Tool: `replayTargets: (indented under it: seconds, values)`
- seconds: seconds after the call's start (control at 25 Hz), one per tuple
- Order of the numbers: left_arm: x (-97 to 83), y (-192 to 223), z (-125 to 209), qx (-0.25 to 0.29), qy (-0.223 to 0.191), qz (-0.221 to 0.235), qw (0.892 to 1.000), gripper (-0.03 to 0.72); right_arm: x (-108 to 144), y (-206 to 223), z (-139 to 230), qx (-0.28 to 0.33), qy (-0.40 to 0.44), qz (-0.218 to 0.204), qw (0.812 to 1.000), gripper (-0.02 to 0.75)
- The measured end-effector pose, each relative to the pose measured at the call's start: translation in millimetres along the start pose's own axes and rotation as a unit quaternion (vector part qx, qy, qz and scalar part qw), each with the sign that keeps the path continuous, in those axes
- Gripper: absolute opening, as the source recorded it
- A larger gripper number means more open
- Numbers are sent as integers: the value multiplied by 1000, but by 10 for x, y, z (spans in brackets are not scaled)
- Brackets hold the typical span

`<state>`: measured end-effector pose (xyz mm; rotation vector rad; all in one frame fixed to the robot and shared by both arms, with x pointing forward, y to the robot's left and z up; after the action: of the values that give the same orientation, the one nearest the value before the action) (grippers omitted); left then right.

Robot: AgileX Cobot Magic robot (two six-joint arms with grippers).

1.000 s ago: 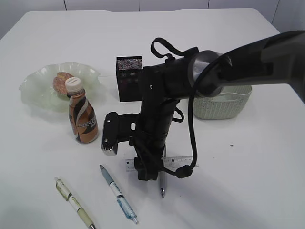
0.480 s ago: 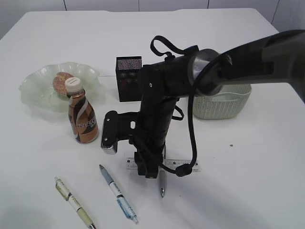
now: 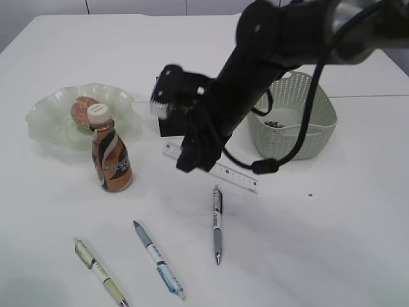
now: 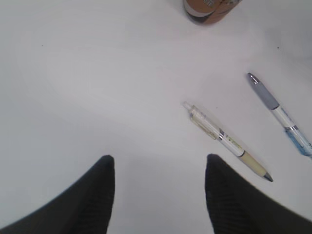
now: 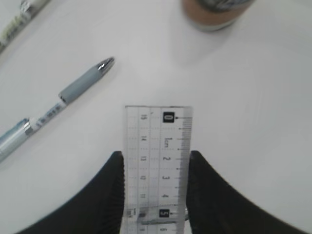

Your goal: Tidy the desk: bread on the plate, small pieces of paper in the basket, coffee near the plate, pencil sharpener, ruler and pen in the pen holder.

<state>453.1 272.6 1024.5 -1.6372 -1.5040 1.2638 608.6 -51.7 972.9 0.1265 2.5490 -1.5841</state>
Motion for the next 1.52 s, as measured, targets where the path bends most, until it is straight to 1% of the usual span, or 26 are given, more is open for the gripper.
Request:
replayTargets:
  seconds: [0.12,0.2,0.4,0.48,0.52,0.64,0.68,0.76,1.0,1.12,1.32,1.52]
  values:
    - [0,0,0,0,0,0,1000,433,-204,-358,100,-93,49,27,994,269]
    - [0,0,0,0,0,0,1000,433,-326,-570,161,-150,58,53,986,269]
    - [0,0,0,0,0,0,1000,433,-536,-846,251,-250,50,112,960,269]
    - [0,0,2,1,0,0,1000,433,-623,-916,248,-290,51,146,944,269]
    - [0,0,2,1,0,0,1000,433,-671,-942,235,-313,58,164,934,269]
    - [0,0,4,2,0,0,1000,433,-814,-925,247,-376,90,203,900,269]
    - [0,0,4,2,0,0,1000,433,-852,-886,261,-387,93,214,892,269]
    - [0,0,4,2,0,0,1000,433,-923,-822,289,-397,95,232,883,269]
    - [0,0,4,2,0,0,1000,433,-1136,-636,341,-401,90,247,877,269]
    - [0,0,1,1,0,0,1000,433,-1281,-622,317,-411,79,259,870,269]
    - [0,0,-8,-4,0,0,1000,433,-1460,-539,301,-426,73,266,862,269]
    - [-1,0,-16,-8,0,0,1000,433,-1557,-470,304,-433,69,270,857,269]
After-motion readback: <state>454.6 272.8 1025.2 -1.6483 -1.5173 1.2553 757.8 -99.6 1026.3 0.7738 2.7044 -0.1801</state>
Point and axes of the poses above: a point on each arm's last joint axis where the gripper is mounted, y pointing out along that axis toward the gripper, x along the wrist's bending axis when the last joint is at zero, z = x × y, the point moved 1 cm from there along y, pointing out along that axis toward the gripper, and after that the axes turned 8 degrees about -y, right-handed, at the moved point
